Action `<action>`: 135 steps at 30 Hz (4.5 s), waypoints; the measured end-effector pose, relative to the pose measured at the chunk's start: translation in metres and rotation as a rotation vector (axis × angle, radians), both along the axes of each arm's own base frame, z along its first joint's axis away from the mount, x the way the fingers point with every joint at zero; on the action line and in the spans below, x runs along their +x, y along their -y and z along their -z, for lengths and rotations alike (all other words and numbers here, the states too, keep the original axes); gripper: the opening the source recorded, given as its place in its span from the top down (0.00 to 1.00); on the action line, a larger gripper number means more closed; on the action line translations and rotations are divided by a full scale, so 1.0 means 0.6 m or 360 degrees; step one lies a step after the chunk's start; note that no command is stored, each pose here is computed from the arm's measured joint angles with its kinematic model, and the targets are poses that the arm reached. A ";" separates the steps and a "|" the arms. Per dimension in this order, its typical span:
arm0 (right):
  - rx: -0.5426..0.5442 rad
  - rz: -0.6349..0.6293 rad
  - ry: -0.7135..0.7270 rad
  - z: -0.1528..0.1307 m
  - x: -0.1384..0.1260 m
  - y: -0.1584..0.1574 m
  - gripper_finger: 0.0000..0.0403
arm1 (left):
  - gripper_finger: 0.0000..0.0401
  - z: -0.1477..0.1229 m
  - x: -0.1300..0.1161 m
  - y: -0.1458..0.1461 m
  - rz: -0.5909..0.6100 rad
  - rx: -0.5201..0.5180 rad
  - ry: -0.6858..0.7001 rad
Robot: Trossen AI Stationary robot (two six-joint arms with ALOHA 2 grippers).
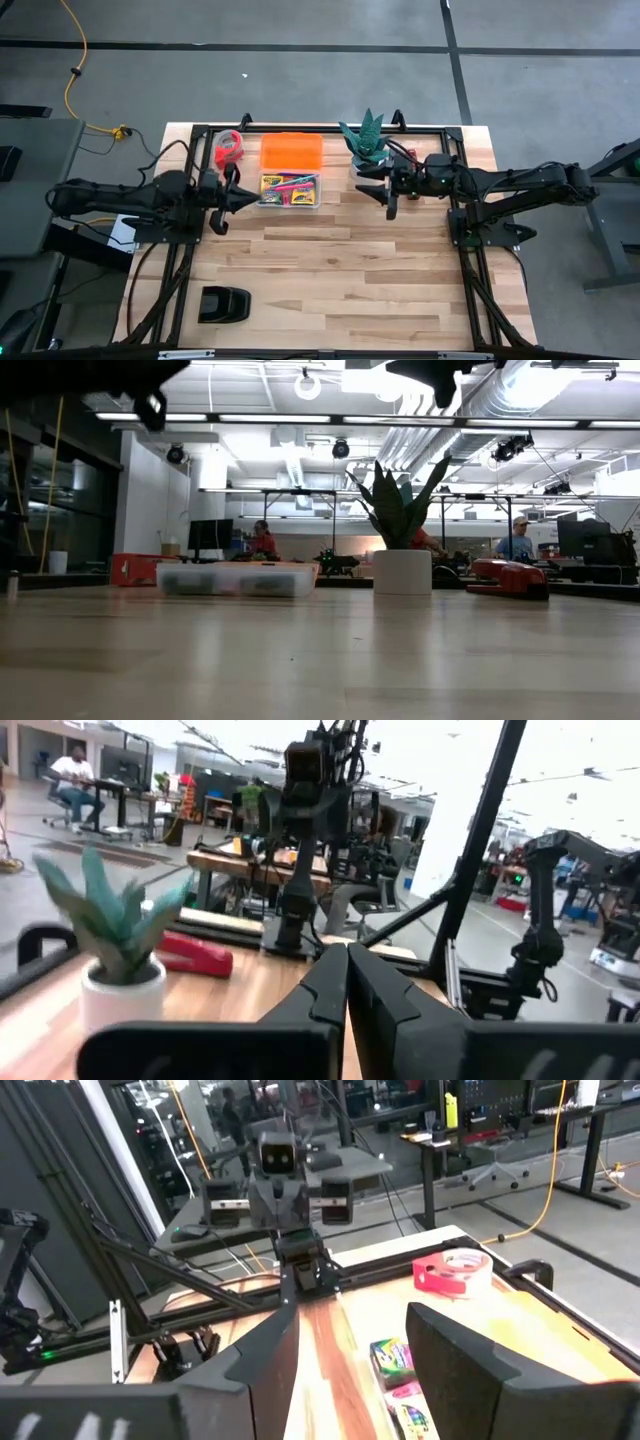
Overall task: Pack school essentials
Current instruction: Return to Home Position
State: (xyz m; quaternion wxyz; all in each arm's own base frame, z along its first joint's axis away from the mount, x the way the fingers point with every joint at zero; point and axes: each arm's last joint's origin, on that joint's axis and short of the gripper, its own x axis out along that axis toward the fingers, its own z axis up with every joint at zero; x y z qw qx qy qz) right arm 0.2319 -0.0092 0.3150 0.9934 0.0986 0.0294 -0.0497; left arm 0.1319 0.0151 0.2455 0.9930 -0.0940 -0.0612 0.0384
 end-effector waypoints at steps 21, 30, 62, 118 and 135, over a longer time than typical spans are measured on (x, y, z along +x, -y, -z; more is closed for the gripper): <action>0.0151 -0.0009 -0.0007 0.002 0.000 -0.001 0.63 | 1.00 0.132 -0.043 0.005 -0.0013 -0.0035 -0.0221; 0.0196 -0.0065 -0.0091 0.010 -0.002 -0.003 0.95 | 1.00 0.142 -0.046 0.003 -0.0080 -0.0066 -0.0314; 0.0085 -0.0212 0.0334 0.186 -0.238 -0.021 1.00 | 0.99 0.146 -0.046 0.002 -0.0125 -0.0211 -0.0330; 0.0201 -0.0119 0.0140 0.246 -0.223 -0.019 1.00 | 0.99 0.146 -0.046 0.002 -0.0125 -0.0212 -0.0333; 0.0201 -0.0118 0.0138 0.246 -0.223 -0.019 1.00 | 0.99 0.146 -0.046 0.002 -0.0125 -0.0212 -0.0333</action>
